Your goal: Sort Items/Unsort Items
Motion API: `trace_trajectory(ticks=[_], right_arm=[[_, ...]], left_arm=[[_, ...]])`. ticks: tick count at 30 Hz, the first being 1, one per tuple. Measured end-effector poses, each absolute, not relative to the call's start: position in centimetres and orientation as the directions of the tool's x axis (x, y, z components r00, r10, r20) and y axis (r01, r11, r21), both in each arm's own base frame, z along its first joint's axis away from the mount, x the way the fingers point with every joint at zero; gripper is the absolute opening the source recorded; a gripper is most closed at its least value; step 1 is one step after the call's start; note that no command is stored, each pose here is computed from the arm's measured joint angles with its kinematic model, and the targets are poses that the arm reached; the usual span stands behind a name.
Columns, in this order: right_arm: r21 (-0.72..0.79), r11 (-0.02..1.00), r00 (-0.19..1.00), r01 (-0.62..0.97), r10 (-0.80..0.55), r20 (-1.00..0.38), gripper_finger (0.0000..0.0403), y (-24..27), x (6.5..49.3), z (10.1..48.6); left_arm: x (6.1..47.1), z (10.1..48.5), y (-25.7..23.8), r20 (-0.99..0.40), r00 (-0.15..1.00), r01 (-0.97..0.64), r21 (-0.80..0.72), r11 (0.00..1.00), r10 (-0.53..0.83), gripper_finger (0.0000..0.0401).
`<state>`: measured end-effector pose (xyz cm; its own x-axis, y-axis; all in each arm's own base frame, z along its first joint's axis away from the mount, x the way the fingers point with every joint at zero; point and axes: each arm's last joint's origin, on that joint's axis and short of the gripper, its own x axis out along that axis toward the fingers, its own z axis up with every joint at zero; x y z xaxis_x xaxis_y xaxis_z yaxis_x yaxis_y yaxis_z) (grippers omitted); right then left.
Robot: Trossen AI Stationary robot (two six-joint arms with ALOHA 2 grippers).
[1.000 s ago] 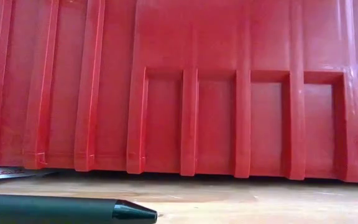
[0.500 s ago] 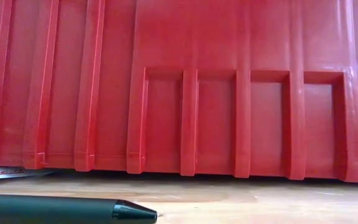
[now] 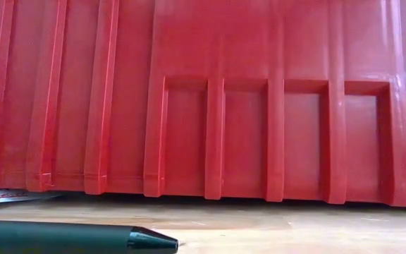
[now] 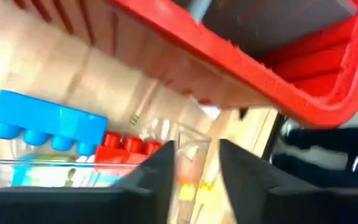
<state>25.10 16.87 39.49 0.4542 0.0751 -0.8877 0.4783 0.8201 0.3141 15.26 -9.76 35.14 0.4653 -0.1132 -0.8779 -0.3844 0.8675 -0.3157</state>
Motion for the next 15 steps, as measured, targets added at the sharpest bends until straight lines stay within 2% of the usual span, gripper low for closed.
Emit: trace_trajectory(ticks=[3,5,6,10,15], right_arm=[[0.359,0.803,0.457,0.475,0.123,-0.881,0.0104,19.1,24.6,39.1],[0.406,0.805,0.456,0.433,0.193,-0.869,0.0036,20.9,24.2,38.9],[0.432,0.802,0.456,0.412,0.229,-0.860,0.0019,21.8,24.0,38.8],[0.473,0.790,0.417,0.390,0.307,-0.856,0.0007,25.2,24.0,37.3],[0.387,0.790,0.324,0.475,0.252,-0.912,0.0004,27.9,25.2,33.3]], left_arm=[[16.7,34.2,-11.0,-0.899,0.408,-0.334,-0.312,0.890,-0.162,0.0033],[17.6,33.5,-11.7,-0.910,0.385,-0.320,-0.287,0.903,-0.153,0.0013],[17.9,33.2,-11.9,-0.915,0.375,-0.309,-0.271,0.912,-0.145,0.0014],[19.3,32.0,-12.4,-0.933,0.350,-0.295,-0.201,0.934,-0.090,0.0003],[21.0,30.8,-12.2,-0.936,0.352,-0.330,-0.135,0.934,-0.011,0.0001]])
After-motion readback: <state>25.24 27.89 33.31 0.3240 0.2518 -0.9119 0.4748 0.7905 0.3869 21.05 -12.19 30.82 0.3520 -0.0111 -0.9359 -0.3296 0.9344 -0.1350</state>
